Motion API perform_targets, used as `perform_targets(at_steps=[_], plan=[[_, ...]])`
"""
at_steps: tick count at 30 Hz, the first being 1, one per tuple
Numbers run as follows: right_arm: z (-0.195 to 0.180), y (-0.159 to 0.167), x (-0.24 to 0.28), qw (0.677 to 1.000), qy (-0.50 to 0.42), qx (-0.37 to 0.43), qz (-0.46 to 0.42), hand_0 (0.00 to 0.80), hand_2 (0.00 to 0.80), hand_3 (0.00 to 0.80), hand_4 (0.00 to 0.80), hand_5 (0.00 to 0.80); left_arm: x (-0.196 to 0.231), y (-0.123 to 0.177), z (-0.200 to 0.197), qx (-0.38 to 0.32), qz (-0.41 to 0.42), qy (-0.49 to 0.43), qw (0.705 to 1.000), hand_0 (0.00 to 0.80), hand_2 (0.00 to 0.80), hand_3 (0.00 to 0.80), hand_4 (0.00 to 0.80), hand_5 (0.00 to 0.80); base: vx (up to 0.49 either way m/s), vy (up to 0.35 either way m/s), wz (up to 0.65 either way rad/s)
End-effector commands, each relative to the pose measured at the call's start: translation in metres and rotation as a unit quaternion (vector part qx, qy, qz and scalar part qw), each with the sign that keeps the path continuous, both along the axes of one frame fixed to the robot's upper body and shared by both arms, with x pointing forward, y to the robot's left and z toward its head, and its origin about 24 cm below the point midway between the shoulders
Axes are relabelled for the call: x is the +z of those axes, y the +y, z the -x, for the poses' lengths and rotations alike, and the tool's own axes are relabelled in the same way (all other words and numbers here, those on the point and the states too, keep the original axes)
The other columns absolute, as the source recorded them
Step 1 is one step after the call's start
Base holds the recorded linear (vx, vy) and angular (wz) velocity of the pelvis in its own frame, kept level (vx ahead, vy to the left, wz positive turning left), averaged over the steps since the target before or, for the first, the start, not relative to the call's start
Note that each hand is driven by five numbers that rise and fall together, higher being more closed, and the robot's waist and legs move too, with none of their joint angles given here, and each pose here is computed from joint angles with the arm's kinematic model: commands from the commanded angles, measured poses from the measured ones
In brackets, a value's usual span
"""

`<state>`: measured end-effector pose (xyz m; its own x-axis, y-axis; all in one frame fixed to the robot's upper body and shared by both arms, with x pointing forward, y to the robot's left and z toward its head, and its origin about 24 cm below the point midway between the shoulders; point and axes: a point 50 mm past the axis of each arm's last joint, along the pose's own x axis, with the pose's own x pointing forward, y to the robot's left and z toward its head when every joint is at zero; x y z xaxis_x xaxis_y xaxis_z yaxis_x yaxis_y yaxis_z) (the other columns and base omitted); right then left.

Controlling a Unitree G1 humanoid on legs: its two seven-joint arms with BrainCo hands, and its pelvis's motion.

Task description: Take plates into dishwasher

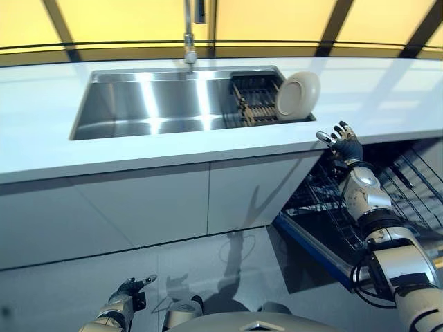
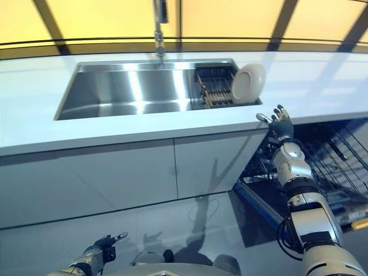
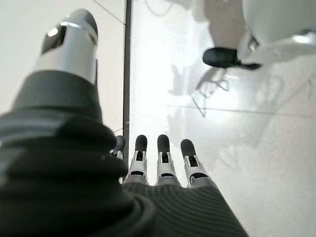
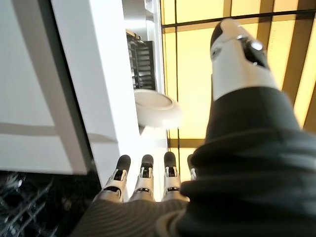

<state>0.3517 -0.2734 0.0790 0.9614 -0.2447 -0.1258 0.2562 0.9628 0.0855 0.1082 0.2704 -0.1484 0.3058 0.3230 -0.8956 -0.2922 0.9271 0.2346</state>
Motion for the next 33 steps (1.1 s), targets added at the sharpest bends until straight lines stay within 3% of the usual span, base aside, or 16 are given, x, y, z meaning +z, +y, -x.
perform_targets(at_steps=[1,3,6,10,13,17,24,33], plan=[[-0.011,-0.006,0.057,0.994,-0.104,-0.007,0.041,0.0,0.0,0.0,0.0,0.0,0.005,0.003,-0.013,-0.019,-0.012,-0.014,1.0,0.0,0.0,0.0,0.0,0.0,0.23,-0.352,0.28],[-0.013,-0.005,0.067,0.992,-0.116,-0.003,0.054,0.0,0.0,0.0,0.0,0.0,0.005,0.003,-0.013,-0.019,-0.009,-0.025,0.999,0.0,0.0,0.0,0.0,0.0,0.193,-0.291,0.3],[-0.008,-0.007,0.066,0.991,-0.109,-0.014,0.074,0.0,0.0,0.0,0.0,0.0,0.004,-0.006,-0.017,0.053,0.031,-0.061,0.996,0.0,0.0,0.0,0.0,0.0,0.254,-0.241,0.53],[0.006,-0.02,0.052,0.992,-0.098,-0.044,0.067,0.0,0.0,0.0,0.0,0.0,0.001,-0.027,-0.024,-0.027,0.043,-0.07,0.996,0.0,0.0,0.0,0.0,0.0,0.21,-0.197,0.72],[0.003,-0.02,0.051,0.993,-0.095,-0.039,0.066,0.0,0.0,0.0,0.0,0.0,0.002,-0.026,-0.028,-0.034,0.038,-0.061,0.997,0.0,0.0,0.0,0.0,0.0,0.078,-0.106,0.55],[-0.004,-0.007,0.046,0.995,-0.077,-0.002,0.057,0.0,0.0,0.0,0.0,0.0,0.003,-0.015,-0.024,-0.039,0.022,-0.033,0.998,0.0,0.0,0.0,0.0,0.0,0.09,-0.106,-0.06],[-0.008,0.007,0.041,0.995,-0.065,0.021,0.071,0.0,0.0,0.0,0.0,0.0,0.001,-0.008,-0.013,0.068,0.02,-0.031,0.997,0.0,0.0,0.0,0.0,0.0,0.088,-0.167,-0.01],[-0.016,0.006,0.055,0.992,-0.071,0.016,0.103,0.0,0.0,0.0,0.0,0.0,-0.004,-0.016,-0.002,0.067,0.025,-0.032,0.997,0.0,0.0,0.0,0.0,0.0,0.118,0.041,-0.19]])
